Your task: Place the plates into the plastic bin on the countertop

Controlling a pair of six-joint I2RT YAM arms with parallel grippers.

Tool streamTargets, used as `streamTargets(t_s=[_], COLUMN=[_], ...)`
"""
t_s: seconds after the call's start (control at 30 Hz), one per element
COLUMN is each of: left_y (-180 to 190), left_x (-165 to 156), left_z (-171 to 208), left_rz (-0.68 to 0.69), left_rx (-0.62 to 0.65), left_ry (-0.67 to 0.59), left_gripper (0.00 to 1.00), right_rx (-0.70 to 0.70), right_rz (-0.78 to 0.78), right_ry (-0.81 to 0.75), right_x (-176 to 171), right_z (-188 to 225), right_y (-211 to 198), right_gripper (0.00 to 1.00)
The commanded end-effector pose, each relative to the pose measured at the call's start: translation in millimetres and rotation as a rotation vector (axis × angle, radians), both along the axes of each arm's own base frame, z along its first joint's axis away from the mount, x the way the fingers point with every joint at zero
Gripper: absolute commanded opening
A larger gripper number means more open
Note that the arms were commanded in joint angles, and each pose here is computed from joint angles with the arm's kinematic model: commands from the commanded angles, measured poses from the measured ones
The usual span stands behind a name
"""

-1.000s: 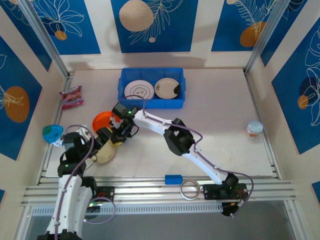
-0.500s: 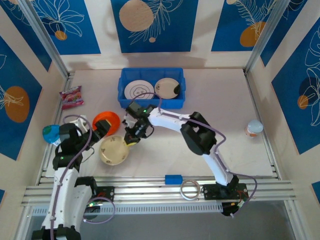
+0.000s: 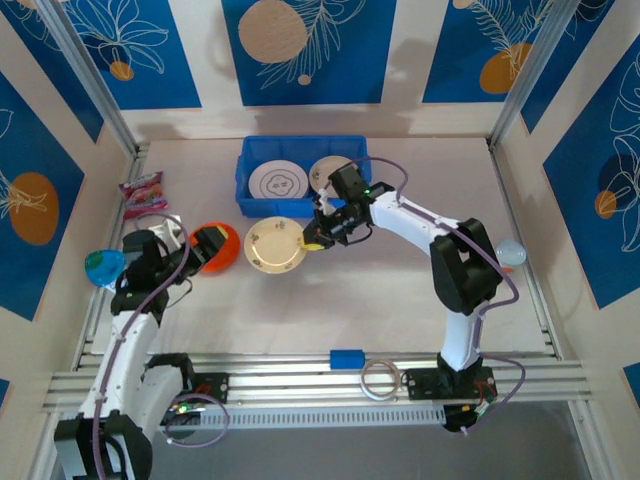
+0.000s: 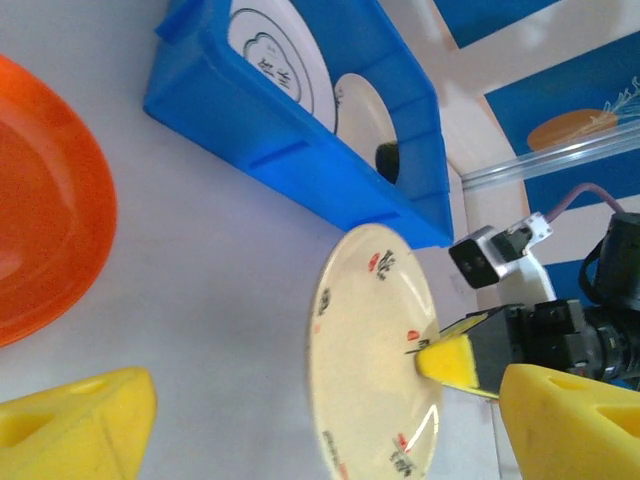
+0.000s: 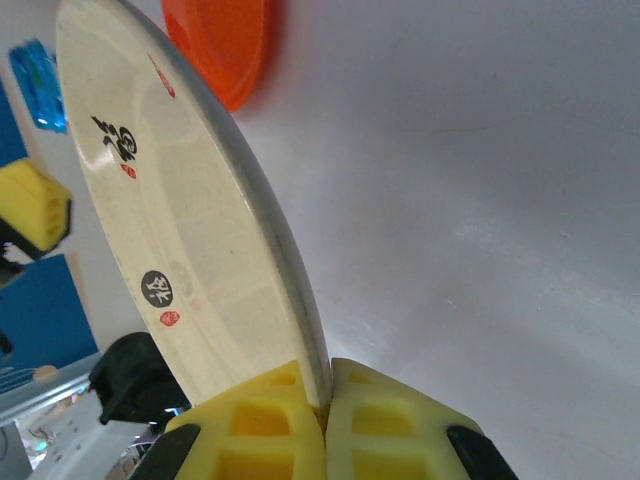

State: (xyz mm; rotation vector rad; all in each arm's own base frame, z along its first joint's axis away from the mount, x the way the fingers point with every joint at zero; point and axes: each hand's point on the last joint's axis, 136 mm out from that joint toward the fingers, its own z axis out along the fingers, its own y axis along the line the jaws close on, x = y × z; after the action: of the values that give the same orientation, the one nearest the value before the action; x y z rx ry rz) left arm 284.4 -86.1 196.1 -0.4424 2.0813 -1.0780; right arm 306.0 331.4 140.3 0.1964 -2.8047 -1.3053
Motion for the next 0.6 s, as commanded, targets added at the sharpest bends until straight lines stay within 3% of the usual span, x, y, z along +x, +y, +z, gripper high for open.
streamTargets(t_s=[0.0, 0.23, 0.37, 0.57], left_y=[-19.3, -46.1, -55.9, -63.0], left_x=[9.7, 26.4, 34.9, 44.0], left_z=[27.8, 16.6, 8.2, 2.7], left_rz=[-0.065, -0.104, -0.131, -0.154], left_rx=[-0.025, 0.028, 0.069, 0.081], left_ry=[-0.096, -0.066, -0.036, -0.028], left_gripper=[0.88, 0.81, 0.63, 0.45], right_rx=[0.078, 0.087, 0.082, 0.084], right_rz=[0.015, 0.018, 0.011, 0.006], right_ry=[-0.001, -0.011, -0.016, -0.021], right_x=[-7.7, -1.8, 1.1, 4.1], right_z=[30.7, 39.6, 41.9, 44.8], right_y=[0.3, 0.0, -1.6, -3.2], right_gripper=[0.00, 0.00, 0.00, 0.00])
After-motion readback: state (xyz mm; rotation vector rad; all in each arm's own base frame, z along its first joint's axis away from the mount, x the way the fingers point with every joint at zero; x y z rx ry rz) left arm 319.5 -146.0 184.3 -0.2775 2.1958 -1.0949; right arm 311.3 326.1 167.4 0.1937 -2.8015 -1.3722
